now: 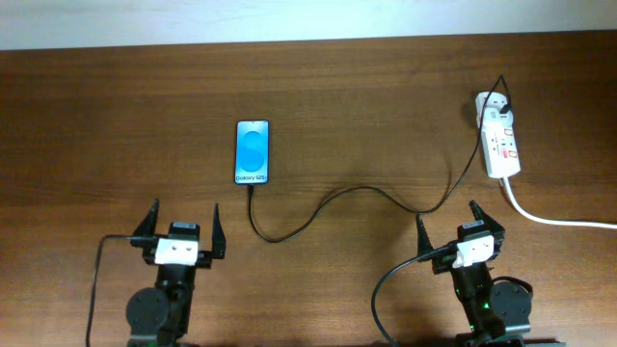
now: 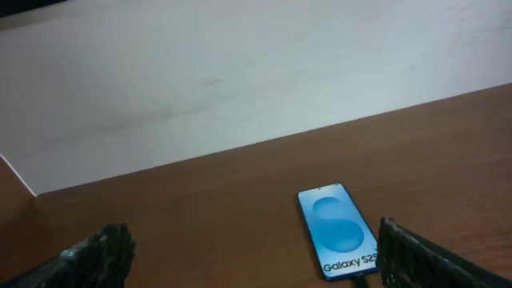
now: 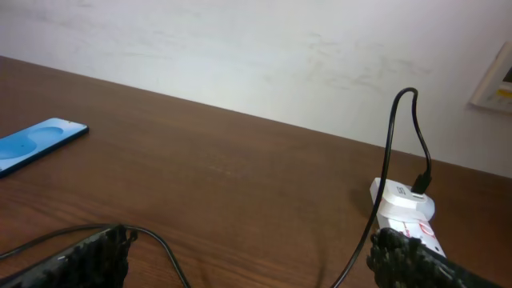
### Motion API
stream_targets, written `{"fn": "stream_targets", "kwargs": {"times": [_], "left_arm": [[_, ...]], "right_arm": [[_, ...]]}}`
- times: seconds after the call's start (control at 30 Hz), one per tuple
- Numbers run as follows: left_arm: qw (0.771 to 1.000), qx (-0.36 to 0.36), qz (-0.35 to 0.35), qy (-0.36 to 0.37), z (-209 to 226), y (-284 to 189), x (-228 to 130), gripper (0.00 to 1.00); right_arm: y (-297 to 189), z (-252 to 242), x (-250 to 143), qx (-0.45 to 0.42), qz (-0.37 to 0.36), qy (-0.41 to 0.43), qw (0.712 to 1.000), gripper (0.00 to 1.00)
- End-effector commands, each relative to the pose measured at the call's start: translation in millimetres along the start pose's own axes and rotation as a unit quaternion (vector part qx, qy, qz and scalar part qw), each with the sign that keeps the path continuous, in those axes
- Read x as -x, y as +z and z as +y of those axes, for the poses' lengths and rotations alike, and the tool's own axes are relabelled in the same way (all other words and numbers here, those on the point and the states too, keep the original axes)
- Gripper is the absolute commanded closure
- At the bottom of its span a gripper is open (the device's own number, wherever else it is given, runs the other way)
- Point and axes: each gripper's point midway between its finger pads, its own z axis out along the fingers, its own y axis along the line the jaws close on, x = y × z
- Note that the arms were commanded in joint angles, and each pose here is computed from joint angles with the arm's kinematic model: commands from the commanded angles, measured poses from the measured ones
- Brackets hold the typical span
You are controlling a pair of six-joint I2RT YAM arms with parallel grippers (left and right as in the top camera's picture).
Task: Plug charger to phone and switch on socket
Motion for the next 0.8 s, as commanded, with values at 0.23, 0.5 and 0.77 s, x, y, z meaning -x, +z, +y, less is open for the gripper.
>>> {"fn": "stream_targets", "kwargs": {"times": [0.23,0.5,0.77], "left_arm": [[0.999,-0.007,0.037,0.012,-7.5,-13.4,-36.1,0.01],[0.999,-0.008,0.037,0.013,-8.0,-13.4,-35.9,0.01],[0.999,-0.008,0.037,0.013,-8.0,-13.4,-35.9,0.01]], "right_arm": [[-0.2,0.1,-1.9,0.000,0.001,0.001,1.000,0.02],[-0.2,0.1,-1.9,0.001,0.001,0.000,1.000,0.02],[-0.2,0.1,-1.9,0.001,0.001,0.000,1.000,0.01]]}}
